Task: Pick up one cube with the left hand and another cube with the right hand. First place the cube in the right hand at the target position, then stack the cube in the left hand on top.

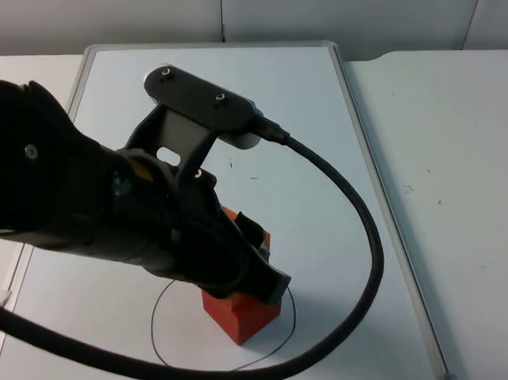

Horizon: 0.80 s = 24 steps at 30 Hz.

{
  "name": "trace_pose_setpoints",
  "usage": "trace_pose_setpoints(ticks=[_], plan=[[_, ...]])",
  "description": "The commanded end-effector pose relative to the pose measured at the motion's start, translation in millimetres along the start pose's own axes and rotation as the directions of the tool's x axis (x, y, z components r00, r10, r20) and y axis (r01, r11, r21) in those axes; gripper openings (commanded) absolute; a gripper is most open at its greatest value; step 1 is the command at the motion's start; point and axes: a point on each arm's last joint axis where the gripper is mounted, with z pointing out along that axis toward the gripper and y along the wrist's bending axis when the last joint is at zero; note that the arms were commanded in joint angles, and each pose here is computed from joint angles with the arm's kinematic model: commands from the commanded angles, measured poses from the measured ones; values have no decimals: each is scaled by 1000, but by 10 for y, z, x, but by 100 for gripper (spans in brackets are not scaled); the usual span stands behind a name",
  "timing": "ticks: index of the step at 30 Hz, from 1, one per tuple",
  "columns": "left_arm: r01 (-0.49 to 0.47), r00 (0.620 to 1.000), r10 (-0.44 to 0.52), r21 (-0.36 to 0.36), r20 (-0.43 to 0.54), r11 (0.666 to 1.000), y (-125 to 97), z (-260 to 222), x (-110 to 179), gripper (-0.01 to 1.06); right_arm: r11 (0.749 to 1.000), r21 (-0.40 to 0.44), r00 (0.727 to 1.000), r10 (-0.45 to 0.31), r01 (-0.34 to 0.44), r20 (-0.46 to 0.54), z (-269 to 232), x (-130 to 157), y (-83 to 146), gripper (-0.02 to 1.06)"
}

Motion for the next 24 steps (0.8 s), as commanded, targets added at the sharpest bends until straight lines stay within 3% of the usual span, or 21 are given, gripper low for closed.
trace_pose_setpoints(ticks=[1, 2, 5, 8, 16, 21, 24], plan=[[8, 999, -8, 19, -35, 1000, -35, 17, 44, 42, 1000, -3, 1000, -9, 9, 14, -7, 0, 6, 82], [8, 999, -8, 19, -35, 1000, -35, 17, 44, 42, 1000, -3, 1000, -9, 9, 14, -7, 0, 6, 82], [13, 999, -11, 26, -45, 1000, -43, 16, 46, 70, 1000, -3, 1000, -9, 9, 14, -7, 0, 6, 82], [13, 999, -11, 41, -52, 999, -60, 14, 18, 79, 1000, -3, 1000, -9, 9, 14, -7, 0, 6, 82], [-3, 1000, 4, 137, -8, 991, -169, -204, -343, 80, 1000, -3, 1000, -4, 4, 13, -7, 2, 6, 82], [-91, 994, 77, 201, 78, 975, -237, -613, -672, 80, 1000, -2, 1000, -4, 4, 6, -7, 7, 5, 82], [-214, 967, 178, 201, 182, 956, -257, -1105, -904, 80, 1000, -2, 1000, -4, 4, 6, -7, 7, 5, 82]])
